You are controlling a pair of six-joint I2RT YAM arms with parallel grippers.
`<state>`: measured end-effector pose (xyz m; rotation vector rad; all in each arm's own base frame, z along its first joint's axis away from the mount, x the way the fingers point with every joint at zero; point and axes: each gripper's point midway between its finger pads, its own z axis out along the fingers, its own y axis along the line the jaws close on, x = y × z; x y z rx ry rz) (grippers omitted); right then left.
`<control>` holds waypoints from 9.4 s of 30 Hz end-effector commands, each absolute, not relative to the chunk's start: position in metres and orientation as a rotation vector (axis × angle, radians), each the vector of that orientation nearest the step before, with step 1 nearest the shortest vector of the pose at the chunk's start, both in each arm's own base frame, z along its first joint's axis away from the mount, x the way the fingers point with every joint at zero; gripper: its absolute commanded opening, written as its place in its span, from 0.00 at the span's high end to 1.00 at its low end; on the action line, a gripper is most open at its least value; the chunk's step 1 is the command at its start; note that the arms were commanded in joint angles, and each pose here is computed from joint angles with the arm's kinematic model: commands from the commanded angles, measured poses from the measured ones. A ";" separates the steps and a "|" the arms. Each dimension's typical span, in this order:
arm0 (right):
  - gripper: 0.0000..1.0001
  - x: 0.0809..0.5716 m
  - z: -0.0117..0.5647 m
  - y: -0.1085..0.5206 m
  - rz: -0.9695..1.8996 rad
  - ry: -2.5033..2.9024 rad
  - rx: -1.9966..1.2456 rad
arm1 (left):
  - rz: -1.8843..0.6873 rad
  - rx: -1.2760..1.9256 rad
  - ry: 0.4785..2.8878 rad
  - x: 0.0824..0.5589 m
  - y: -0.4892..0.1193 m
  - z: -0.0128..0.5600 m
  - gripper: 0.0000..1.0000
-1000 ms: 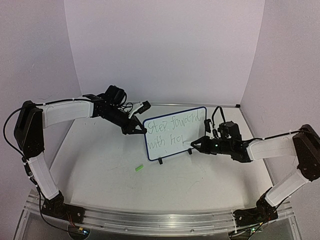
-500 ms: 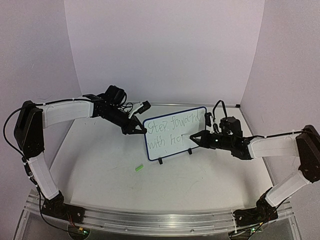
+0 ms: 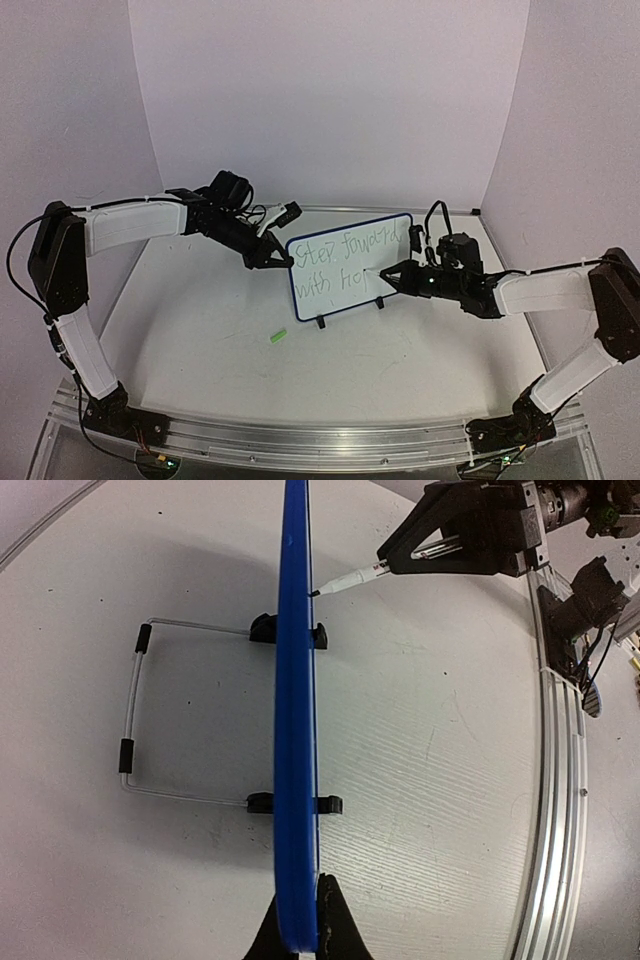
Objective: Write a sentence on the whiteboard
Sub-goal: Write a sentence on the whiteboard, then pick up the pen cap from the center of the board.
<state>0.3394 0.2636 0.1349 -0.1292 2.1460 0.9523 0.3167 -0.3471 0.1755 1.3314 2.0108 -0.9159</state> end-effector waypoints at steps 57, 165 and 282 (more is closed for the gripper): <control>1.00 0.343 0.147 0.245 0.863 2.114 -0.072 | -0.870 1.364 2.059 0.317 -0.346 0.160 1.00; 1.00 0.350 0.131 0.223 0.732 2.135 0.043 | -0.872 1.370 2.051 0.315 -0.348 0.163 1.00; 1.00 0.311 0.205 0.168 0.586 1.985 0.057 | -0.655 0.960 1.954 0.341 -0.296 0.228 0.19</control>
